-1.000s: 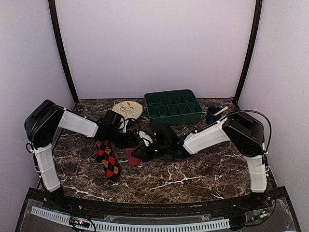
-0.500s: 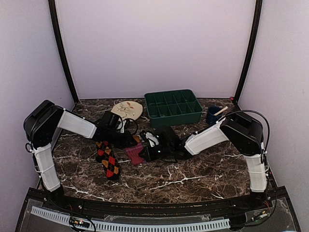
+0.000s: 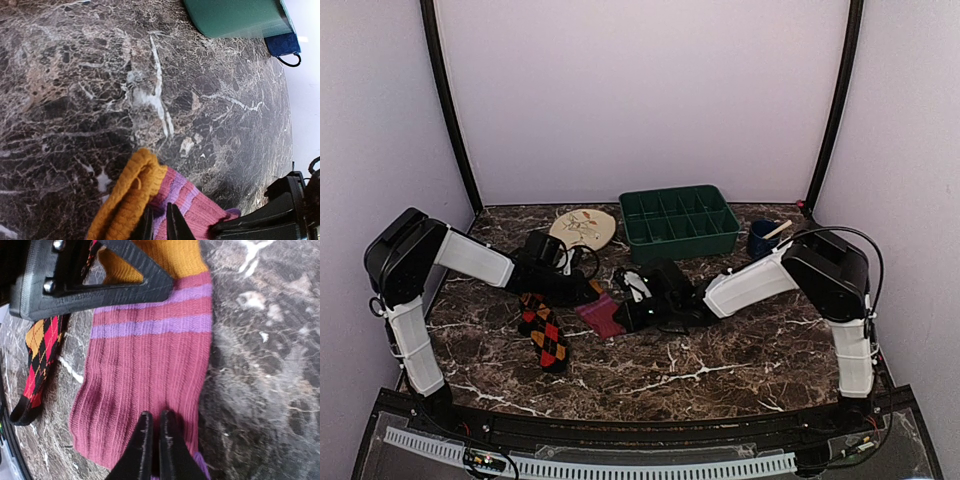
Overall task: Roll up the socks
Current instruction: Smooth out the sock at the center of the board.
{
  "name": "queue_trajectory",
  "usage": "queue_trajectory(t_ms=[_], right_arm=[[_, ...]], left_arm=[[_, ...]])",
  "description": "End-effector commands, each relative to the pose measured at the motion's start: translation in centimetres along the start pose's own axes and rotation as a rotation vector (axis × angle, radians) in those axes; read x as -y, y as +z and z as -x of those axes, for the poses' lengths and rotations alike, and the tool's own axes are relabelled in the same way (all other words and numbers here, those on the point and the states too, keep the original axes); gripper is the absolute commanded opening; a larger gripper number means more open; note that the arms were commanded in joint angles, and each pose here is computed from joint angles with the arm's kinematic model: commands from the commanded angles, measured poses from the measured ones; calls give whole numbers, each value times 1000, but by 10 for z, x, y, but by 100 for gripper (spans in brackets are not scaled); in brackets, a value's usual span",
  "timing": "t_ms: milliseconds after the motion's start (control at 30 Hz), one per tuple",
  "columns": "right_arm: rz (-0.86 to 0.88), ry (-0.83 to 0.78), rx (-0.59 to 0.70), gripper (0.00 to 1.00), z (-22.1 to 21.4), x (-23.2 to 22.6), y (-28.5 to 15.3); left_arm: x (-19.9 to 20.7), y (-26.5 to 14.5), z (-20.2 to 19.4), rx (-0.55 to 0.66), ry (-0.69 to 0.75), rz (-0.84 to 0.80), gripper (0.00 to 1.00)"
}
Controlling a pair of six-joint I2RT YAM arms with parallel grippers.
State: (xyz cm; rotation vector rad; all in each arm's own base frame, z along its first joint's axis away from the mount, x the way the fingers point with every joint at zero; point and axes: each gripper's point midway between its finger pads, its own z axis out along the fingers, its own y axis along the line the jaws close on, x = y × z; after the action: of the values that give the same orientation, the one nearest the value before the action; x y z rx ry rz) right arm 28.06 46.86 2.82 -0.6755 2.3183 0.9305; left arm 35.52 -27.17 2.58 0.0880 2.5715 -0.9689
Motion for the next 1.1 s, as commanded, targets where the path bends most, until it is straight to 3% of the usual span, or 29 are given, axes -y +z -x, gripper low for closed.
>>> queue_trajectory(t_ms=[0, 567, 1067], right_arm=[[-50, -35, 27, 10, 14, 3, -16], [-66, -14, 38, 21, -1, 4, -29], [-149, -23, -50, 24, -30, 14, -29]], left_arm=[[-13, -9, -6, -5, -28, 45, 13], [-13, -12, -3, 1, -24, 45, 12], [-13, -16, -2, 3, -25, 48, 13]])
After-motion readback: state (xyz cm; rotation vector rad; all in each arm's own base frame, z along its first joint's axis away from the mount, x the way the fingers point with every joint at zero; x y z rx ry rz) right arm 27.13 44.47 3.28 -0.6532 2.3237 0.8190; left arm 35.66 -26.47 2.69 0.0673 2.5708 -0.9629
